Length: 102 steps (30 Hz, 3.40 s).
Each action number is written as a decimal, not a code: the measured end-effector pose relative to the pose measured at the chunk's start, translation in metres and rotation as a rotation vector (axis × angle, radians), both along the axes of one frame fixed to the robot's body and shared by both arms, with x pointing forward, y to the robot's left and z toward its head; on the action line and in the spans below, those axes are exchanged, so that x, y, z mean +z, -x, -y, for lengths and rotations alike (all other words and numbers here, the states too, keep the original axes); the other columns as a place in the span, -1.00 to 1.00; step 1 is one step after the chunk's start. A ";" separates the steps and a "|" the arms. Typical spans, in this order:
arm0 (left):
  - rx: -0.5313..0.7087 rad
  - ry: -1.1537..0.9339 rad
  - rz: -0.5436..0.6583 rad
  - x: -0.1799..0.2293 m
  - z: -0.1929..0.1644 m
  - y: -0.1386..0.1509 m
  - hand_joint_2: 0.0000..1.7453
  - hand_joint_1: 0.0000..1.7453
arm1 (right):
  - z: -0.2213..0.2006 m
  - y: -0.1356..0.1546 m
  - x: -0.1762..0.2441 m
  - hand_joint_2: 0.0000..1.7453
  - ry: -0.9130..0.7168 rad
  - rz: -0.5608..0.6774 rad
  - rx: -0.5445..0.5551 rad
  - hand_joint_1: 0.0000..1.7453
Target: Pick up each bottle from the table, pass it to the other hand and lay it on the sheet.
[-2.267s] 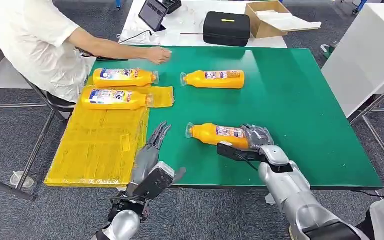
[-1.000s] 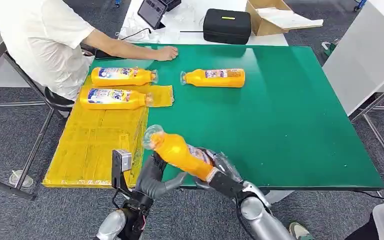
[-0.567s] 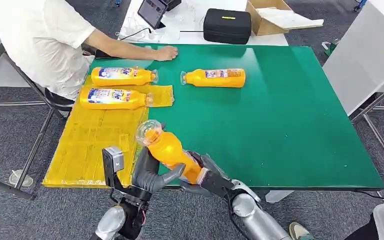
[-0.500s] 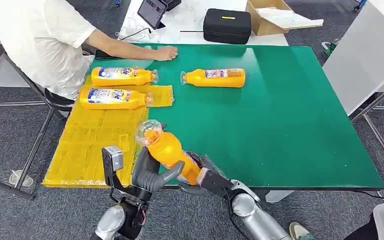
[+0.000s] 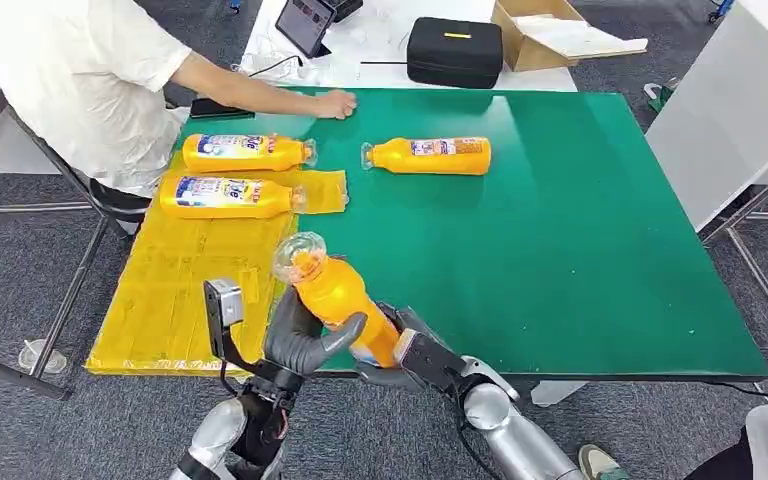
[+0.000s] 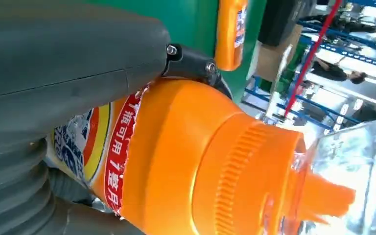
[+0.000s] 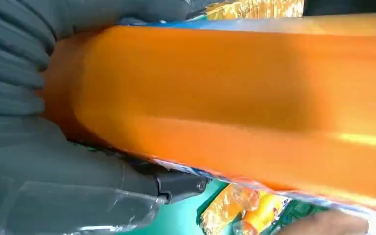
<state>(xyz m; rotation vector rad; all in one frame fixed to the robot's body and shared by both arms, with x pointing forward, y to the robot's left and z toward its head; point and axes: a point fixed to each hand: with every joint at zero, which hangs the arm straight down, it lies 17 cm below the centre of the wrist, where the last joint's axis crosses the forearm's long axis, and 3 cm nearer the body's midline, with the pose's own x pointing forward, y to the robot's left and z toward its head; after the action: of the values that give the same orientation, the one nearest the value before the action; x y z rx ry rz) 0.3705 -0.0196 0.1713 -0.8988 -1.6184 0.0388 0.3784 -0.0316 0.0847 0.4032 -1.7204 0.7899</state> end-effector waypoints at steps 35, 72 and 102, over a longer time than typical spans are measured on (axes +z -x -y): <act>0.330 -1.470 0.534 -0.128 -0.121 -0.060 1.00 0.92 | 0.191 0.010 0.126 -1.00 0.187 0.769 -1.039 -1.00; 0.127 -1.621 0.581 -0.171 -0.136 -0.078 1.00 -1.00 | 0.148 -0.008 0.070 1.00 0.156 0.622 -0.877 -1.00; 0.137 -0.917 0.415 -0.087 -0.014 -0.008 1.00 -1.00 | 0.213 -0.061 -0.030 1.00 0.799 0.511 -0.803 -1.00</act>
<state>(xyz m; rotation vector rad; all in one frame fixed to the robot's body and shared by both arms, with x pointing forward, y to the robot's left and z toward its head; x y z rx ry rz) 0.3786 -0.0054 0.0844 -0.0772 -1.8010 -0.7784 0.4395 -0.2449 0.0550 -1.0476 -1.6367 0.9167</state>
